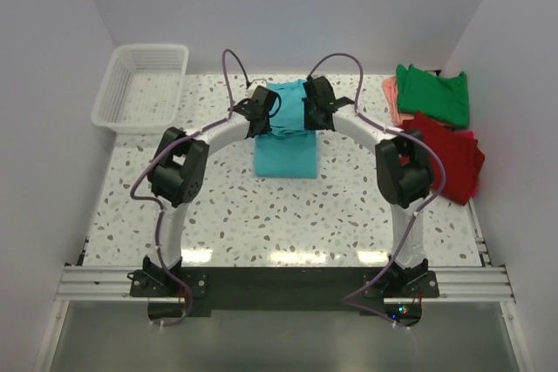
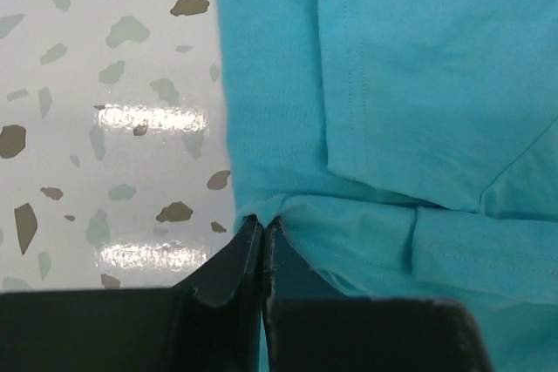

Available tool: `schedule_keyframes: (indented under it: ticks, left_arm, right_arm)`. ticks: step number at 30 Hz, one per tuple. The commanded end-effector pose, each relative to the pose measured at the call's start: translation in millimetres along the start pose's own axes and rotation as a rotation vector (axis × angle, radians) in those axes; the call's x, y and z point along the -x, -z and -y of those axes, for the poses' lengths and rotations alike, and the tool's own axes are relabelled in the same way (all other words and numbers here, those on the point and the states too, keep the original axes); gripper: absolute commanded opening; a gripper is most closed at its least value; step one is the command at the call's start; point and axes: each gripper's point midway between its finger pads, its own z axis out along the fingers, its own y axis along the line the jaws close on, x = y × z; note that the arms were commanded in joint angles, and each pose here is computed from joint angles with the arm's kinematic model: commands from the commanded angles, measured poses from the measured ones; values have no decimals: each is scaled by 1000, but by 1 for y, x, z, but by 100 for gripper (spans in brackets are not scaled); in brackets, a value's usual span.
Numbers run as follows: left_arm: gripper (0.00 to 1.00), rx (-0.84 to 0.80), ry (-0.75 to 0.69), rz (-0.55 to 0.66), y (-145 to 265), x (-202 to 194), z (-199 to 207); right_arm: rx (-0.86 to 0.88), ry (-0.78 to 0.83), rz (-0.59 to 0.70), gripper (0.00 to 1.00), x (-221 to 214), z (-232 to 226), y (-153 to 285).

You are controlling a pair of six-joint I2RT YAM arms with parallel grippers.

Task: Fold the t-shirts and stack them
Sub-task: Fold the tshirt

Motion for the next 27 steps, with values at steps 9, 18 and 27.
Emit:
schedule_keyframes:
  ticks: [9,18,27]
  left_arm:
    - [50,88,68,164,0,60,-21]
    - [52,-19,55,147,32,65,-10]
    - [41,-135,-66,-28,44,26,0]
  right_arm:
    - [-2,-53,144,48,62,3,0]
    - [73,-31,120,47,54,-6,24]
    - [108,31,1,45,1,-15,44]
